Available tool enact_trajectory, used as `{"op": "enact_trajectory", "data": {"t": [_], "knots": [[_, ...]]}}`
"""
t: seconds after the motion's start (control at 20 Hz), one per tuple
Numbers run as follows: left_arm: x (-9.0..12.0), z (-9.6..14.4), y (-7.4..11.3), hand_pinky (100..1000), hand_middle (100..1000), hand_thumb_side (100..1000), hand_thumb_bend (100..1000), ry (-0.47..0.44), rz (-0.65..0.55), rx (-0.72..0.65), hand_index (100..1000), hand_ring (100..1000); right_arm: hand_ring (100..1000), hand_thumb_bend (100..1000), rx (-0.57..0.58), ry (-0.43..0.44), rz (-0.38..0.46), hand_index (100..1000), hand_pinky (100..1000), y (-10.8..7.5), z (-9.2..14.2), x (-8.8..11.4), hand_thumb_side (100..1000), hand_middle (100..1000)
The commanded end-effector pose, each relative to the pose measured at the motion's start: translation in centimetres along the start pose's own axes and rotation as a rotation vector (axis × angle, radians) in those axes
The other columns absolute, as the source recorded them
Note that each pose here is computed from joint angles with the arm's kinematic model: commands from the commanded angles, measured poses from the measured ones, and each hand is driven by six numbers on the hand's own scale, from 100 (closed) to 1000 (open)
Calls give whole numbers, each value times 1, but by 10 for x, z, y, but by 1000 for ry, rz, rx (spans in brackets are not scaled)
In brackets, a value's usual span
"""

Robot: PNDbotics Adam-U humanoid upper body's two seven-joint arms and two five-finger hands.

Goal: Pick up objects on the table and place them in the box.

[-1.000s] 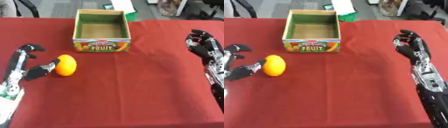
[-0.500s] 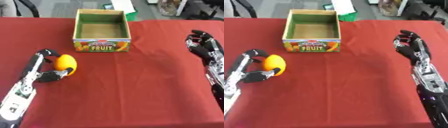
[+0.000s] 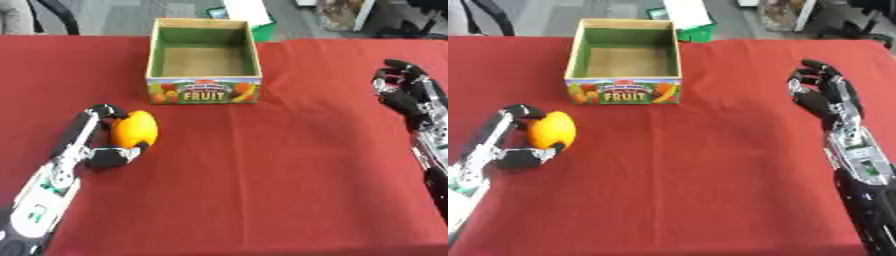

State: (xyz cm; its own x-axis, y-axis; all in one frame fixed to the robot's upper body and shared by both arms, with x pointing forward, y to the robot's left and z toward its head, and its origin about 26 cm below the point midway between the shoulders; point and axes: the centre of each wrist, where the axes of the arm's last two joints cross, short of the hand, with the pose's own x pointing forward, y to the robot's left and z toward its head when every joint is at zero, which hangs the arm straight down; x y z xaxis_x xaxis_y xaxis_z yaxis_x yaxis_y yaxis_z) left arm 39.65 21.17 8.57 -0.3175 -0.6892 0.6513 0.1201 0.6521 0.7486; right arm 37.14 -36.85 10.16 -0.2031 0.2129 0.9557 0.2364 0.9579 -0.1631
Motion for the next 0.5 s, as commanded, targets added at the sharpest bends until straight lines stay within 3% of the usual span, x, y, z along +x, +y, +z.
{"op": "enact_trajectory", "data": {"t": [0.05, 0.25, 0.5], "knots": [[8, -5, 10, 598, 569, 100, 333, -23, -10, 79, 528, 696, 754, 100, -1, -36, 15, 798, 648, -4, -5, 12, 100, 675], [22, -9, 25, 610, 565, 100, 331, -61, 5, 163, 524, 696, 754, 100, -1, -35, 15, 798, 648, -4, -5, 12, 100, 675], [55, -19, 59, 617, 565, 100, 331, -157, -18, 225, 529, 689, 754, 100, 8, -32, 16, 799, 648, -2, -5, 11, 100, 675]]}}
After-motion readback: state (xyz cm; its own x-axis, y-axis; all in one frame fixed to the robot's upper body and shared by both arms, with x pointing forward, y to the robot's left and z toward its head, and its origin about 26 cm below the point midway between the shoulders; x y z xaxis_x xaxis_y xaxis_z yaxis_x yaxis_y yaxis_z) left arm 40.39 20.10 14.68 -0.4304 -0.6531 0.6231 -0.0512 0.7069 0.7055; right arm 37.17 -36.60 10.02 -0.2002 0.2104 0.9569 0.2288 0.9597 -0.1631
